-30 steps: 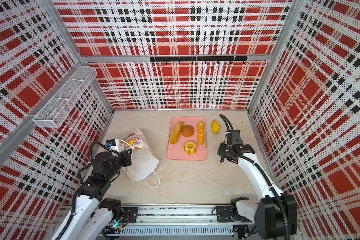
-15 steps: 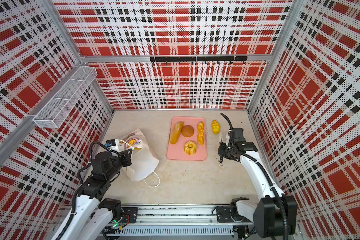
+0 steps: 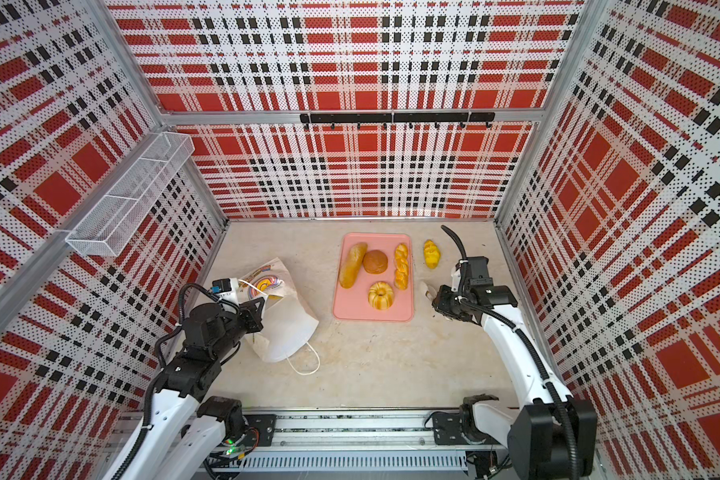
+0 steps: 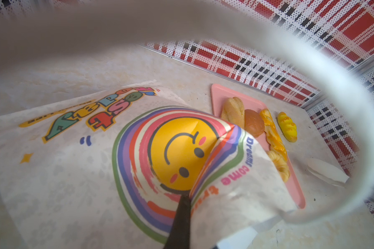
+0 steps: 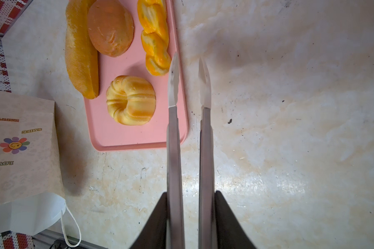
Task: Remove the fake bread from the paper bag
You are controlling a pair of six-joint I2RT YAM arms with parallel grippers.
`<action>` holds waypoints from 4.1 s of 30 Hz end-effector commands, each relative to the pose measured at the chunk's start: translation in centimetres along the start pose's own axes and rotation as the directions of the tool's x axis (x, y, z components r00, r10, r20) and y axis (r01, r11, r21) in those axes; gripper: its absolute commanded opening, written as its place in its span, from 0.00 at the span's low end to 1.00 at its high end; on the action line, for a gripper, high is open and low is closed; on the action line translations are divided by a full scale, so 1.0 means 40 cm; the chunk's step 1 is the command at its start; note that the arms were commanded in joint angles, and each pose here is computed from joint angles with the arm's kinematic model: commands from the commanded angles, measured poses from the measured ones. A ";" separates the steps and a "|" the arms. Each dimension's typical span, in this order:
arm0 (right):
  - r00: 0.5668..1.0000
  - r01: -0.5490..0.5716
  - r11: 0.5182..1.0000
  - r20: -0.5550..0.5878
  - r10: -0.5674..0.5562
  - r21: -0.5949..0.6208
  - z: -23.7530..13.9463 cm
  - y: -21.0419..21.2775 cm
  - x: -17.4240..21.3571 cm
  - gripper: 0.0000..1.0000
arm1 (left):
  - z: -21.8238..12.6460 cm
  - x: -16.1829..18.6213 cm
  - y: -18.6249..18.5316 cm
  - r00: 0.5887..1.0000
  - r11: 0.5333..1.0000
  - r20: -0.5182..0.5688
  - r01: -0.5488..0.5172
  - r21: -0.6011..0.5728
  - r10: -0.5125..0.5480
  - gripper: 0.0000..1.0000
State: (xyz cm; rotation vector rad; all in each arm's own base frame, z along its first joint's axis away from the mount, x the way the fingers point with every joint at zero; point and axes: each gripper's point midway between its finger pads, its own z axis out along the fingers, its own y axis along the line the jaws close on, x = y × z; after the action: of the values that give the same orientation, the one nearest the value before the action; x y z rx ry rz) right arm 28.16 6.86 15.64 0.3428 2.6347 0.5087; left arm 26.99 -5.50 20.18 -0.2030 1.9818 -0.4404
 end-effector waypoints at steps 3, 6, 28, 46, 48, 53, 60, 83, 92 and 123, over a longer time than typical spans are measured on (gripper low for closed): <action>0.999 0.016 1.000 0.043 -0.015 -0.026 -0.033 0.016 -0.012 0.34 | 0.002 0.004 0.006 1.000 1.000 0.001 0.025 -0.002 -0.025 0.00; 0.999 0.022 1.000 0.043 -0.021 -0.020 -0.042 0.015 -0.010 0.34 | 0.002 0.004 0.007 1.000 1.000 0.001 0.025 -0.002 -0.025 0.00; 0.986 0.154 0.937 0.106 -0.127 -0.312 -0.118 0.332 -0.112 0.12 | 0.004 0.003 0.011 1.000 1.000 0.001 0.028 -0.005 -0.028 0.00; 0.988 0.151 0.918 0.027 -0.152 -0.367 0.150 0.499 -0.218 0.00 | 0.010 0.006 0.014 1.000 1.000 -0.006 0.027 -0.009 -0.027 0.00; 0.987 0.157 0.920 0.022 -0.160 -0.358 0.178 0.501 -0.223 0.00 | 0.011 0.004 0.014 1.000 1.000 -0.005 0.030 -0.008 -0.030 0.00; 0.984 0.167 0.931 -0.010 -0.180 -0.325 0.226 0.497 -0.209 0.00 | 0.010 0.003 0.014 1.000 1.000 -0.005 0.030 -0.007 -0.030 0.00; 0.982 0.168 0.949 -0.043 -0.186 -0.267 0.241 0.454 -0.169 0.00 | 0.009 0.002 0.013 1.000 0.999 -0.001 0.031 -0.004 -0.031 0.00; 0.971 0.215 0.960 -0.060 -0.229 -0.179 0.298 0.460 -0.227 0.00 | 0.012 0.007 0.016 0.999 0.999 -0.010 0.034 -0.009 -0.034 0.00; 0.971 0.239 0.944 0.039 -0.237 -0.227 0.170 0.491 -0.208 0.00 | 0.012 0.005 0.015 0.999 0.999 -0.010 0.036 -0.007 -0.036 0.00; 0.914 0.278 0.678 -0.030 -0.404 -0.680 -0.126 0.655 0.423 0.22 | -0.006 0.041 -0.090 0.983 0.975 -0.084 -0.150 0.167 0.165 0.00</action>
State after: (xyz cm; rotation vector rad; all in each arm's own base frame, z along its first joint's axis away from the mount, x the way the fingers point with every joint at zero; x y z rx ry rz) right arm 13.04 31.64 22.06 -0.5259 2.5247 1.2183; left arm 26.27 -8.70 19.58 0.0018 2.0202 -0.5219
